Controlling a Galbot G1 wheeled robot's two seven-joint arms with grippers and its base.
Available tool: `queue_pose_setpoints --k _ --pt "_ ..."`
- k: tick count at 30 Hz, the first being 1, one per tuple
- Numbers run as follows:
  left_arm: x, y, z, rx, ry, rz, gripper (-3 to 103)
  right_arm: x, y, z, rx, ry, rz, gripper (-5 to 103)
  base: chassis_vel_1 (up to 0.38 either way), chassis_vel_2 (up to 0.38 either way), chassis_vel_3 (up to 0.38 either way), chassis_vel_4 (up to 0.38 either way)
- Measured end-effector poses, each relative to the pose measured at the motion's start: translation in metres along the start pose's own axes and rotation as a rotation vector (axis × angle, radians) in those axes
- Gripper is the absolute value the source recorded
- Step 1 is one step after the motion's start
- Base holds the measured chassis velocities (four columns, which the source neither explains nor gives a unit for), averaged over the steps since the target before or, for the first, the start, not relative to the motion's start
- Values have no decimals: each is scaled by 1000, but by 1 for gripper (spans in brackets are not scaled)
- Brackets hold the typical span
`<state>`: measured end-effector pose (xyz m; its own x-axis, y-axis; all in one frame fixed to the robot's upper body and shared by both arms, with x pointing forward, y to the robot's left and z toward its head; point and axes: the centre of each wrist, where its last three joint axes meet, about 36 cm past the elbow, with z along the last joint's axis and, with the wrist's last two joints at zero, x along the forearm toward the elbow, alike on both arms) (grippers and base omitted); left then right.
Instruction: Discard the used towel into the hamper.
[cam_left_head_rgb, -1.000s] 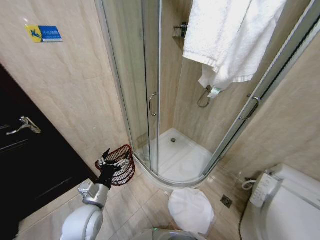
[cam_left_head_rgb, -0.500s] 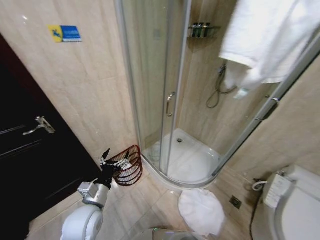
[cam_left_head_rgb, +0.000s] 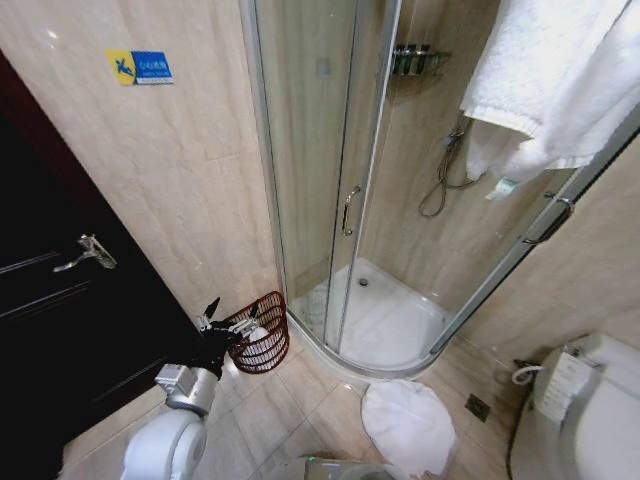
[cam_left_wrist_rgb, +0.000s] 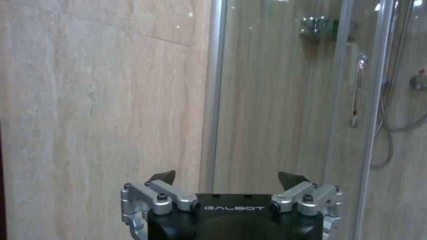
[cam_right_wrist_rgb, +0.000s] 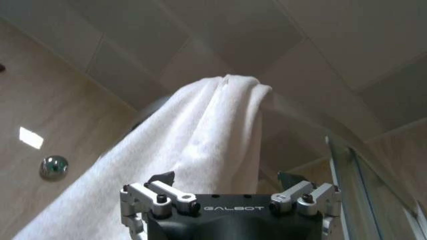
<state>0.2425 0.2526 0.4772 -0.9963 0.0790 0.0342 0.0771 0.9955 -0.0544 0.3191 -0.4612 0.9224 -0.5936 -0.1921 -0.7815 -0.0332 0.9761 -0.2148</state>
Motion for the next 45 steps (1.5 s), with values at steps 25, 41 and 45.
queue_pose_setpoints --k 25,41,45 --pt "0 0 0 0 0 0 100 -165 72 42 -43 -119 71 100 0 0 0 0" --pt "0 0 0 0 0 0 100 -214 93 57 62 -81 247 100 0 0 0 0" --pt "0 0 0 0 0 0 100 -216 81 60 78 -67 278 100 0 0 0 0"
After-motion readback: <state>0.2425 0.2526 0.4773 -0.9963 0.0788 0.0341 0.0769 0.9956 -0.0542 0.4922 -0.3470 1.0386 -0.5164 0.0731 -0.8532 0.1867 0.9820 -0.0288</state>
